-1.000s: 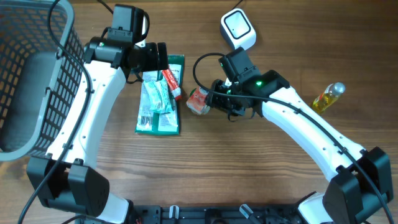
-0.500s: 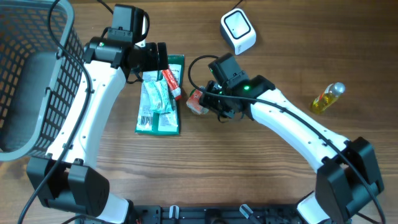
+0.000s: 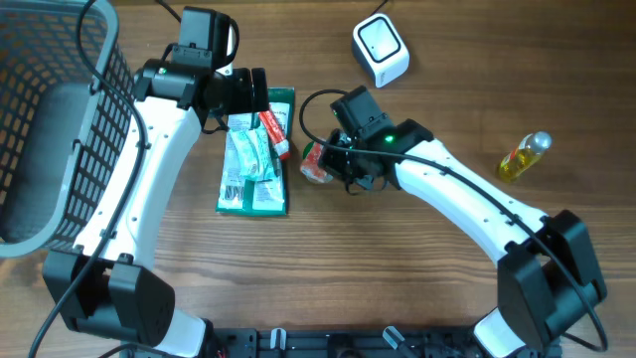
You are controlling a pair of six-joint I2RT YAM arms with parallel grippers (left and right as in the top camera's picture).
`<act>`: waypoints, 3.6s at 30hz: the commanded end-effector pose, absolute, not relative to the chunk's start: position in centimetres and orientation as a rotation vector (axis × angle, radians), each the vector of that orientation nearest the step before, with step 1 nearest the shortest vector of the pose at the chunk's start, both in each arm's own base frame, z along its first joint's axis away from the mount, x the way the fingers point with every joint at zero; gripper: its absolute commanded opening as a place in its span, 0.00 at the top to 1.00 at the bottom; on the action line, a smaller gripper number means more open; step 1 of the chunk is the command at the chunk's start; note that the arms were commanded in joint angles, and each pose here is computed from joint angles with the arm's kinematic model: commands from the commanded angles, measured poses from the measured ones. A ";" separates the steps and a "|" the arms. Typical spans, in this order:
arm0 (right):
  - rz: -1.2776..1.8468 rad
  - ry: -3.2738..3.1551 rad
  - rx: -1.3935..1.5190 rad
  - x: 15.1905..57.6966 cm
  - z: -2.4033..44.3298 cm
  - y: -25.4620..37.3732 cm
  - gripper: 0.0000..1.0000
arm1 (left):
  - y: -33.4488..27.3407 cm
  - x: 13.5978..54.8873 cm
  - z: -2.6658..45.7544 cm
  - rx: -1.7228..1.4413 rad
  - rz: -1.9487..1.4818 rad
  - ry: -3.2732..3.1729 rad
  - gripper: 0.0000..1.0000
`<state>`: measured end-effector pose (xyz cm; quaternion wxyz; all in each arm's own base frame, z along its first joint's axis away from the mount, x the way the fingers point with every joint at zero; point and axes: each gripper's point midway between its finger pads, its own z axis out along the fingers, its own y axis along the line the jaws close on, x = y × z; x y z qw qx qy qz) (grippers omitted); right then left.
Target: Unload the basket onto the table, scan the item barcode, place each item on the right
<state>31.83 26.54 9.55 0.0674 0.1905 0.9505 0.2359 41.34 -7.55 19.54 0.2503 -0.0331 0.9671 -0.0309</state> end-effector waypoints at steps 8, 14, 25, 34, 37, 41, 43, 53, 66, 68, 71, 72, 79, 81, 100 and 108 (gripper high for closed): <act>1.240 2.594 -0.171 30.2 21.8 24.5 0.96 | -7.2 41.6 19.3 -0.111 -0.068 2.634 0.00; 1.856 2.062 -0.764 24.7 29.6 23.7 0.95 | -7.2 41.6 19.3 -0.112 -0.069 2.634 0.00; 2.023 1.810 -0.882 21.9 32.0 23.1 0.96 | -7.2 41.6 19.3 -0.111 -0.068 2.634 0.00; 2.047 1.788 -0.869 20.3 32.5 22.7 0.96 | -7.2 41.6 19.3 -0.112 -0.069 2.634 0.00; 2.044 1.786 -0.871 20.1 32.5 22.6 0.96 | -7.2 41.6 19.3 -0.111 -0.068 2.634 0.00; 2.035 1.790 -0.875 20.1 32.5 22.6 0.96 | -7.2 41.6 19.3 -0.112 -0.069 2.634 0.00; 2.025 1.800 -0.878 20.1 32.3 22.7 0.96 | -7.2 41.6 19.3 -0.111 -0.068 2.634 0.00; 2.012 1.828 -0.874 20.1 32.0 22.7 0.96 | -7.2 41.6 19.3 -0.111 -0.068 2.634 0.00; 2.000 1.851 -0.872 20.1 31.7 22.7 0.96 | -7.2 41.6 19.3 -0.111 -0.069 2.634 0.00; 2.000 1.851 -0.872 20.1 31.7 22.7 0.96 | -7.2 41.6 19.3 -0.112 -0.069 2.634 0.00; 2.001 1.851 -0.872 20.1 31.7 22.7 0.96 | -7.2 41.6 19.3 -0.112 -0.069 2.634 0.00; 2.000 1.851 -0.872 20.1 31.7 22.7 0.96 | -7.2 41.6 19.3 -0.111 -0.068 2.634 0.00; 1.992 1.860 -0.874 20.1 31.5 22.7 0.96 | -7.2 41.6 19.3 -0.111 -0.068 2.634 0.00; 1.992 1.859 -0.874 20.1 31.5 22.7 0.95 | -7.2 41.6 19.3 -0.111 -0.068 2.634 0.00; 1.973 1.877 -0.879 20.2 31.2 22.7 0.96 | -7.2 41.6 19.3 -0.111 -0.068 2.634 0.00; 1.938 1.911 -0.886 20.3 30.6 22.7 0.96 | -7.2 41.6 19.3 -0.112 -0.069 2.634 0.00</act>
